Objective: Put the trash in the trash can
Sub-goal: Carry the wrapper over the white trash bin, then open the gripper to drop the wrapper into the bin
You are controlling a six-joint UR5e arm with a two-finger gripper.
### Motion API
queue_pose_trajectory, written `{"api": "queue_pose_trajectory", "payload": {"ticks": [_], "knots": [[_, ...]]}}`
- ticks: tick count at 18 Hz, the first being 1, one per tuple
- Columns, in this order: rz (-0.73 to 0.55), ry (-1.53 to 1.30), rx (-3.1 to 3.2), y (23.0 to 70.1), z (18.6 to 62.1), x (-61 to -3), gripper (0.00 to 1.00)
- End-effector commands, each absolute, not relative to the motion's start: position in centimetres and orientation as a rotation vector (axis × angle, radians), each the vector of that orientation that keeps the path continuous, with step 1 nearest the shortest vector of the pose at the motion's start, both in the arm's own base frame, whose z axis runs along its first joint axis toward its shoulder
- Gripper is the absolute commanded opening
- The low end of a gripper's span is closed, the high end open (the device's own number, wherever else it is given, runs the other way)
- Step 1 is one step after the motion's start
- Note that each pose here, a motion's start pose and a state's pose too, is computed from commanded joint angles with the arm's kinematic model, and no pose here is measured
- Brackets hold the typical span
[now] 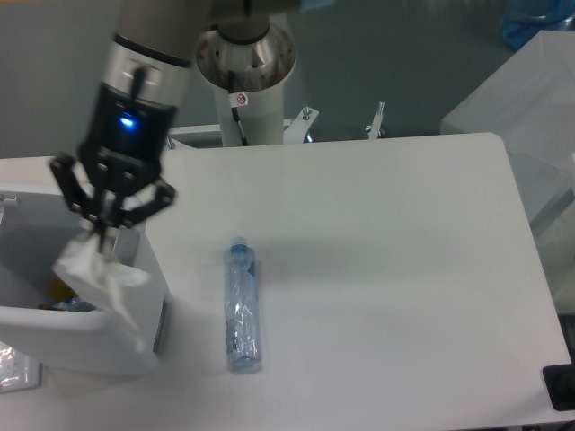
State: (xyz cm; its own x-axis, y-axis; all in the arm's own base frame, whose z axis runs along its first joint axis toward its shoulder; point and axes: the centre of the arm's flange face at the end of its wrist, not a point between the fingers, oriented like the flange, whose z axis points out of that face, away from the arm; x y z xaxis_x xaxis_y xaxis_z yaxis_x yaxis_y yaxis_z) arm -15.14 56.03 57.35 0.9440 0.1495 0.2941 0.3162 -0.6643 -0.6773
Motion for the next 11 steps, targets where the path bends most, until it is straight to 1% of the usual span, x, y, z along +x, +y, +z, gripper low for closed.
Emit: {"api": "queue_pose_trajectory", "payload": {"ticks": [5, 7, 10, 11], "knots": [[-0.310, -0.261, -2.328, 55.1, 56.5, -11.2, 0.08], [-0.322, -0.251, -2.354, 54.7, 54.8, -10.7, 0.11], [-0.338, -0.227, -2.405, 55.1, 51.6, -10.8, 0.12], [-0.344, -0.225, -2.409, 55.1, 51.3, -10.6, 0.12]]}}
